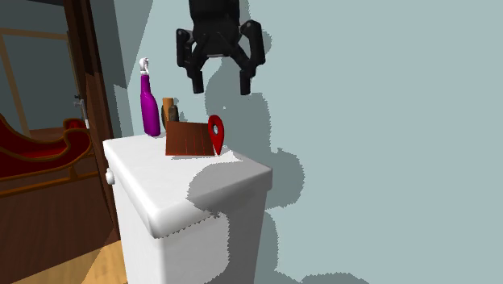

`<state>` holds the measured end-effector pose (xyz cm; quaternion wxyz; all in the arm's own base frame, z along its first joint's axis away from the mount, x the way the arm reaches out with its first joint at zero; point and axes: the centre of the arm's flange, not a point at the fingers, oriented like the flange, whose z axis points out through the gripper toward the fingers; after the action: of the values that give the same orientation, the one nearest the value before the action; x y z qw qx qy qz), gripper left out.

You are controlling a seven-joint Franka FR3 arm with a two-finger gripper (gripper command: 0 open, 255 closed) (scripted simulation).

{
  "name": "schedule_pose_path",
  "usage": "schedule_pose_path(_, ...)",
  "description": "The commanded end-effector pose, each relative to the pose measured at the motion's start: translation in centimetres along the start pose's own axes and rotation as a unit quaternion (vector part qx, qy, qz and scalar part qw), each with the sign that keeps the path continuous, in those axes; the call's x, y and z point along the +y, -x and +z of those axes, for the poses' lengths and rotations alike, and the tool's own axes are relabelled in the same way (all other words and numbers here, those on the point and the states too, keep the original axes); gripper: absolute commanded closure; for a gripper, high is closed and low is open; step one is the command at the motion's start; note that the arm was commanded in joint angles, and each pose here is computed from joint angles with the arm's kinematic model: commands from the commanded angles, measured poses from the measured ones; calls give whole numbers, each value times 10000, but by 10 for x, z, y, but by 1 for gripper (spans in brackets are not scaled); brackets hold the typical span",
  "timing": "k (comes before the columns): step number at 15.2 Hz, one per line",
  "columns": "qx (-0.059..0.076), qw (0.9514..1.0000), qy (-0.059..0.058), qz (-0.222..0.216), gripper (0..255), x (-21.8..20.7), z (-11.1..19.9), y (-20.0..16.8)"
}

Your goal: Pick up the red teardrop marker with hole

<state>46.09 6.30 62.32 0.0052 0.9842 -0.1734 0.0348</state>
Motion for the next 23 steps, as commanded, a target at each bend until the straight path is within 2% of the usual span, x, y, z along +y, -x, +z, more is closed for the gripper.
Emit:
schedule_pose_path(1, -57, 9998, 74, 175, 0, -20, 8, -17)
schedule_pose_path(10, -299, 9947, 405, 900, 0, -99, 44, -114)
schedule_pose_path(17, -299, 9947, 405, 900, 0, -99, 81, -111)
schedule_pose_path(20, -299, 9947, 405, 900, 0, -99, 84, -111)
schedule_pose_path(21, -300, 9947, 404, 900, 255, -100, 84, -111)
schedule_pose_path(23, -300, 9947, 404, 900, 255, -99, 83, -111)
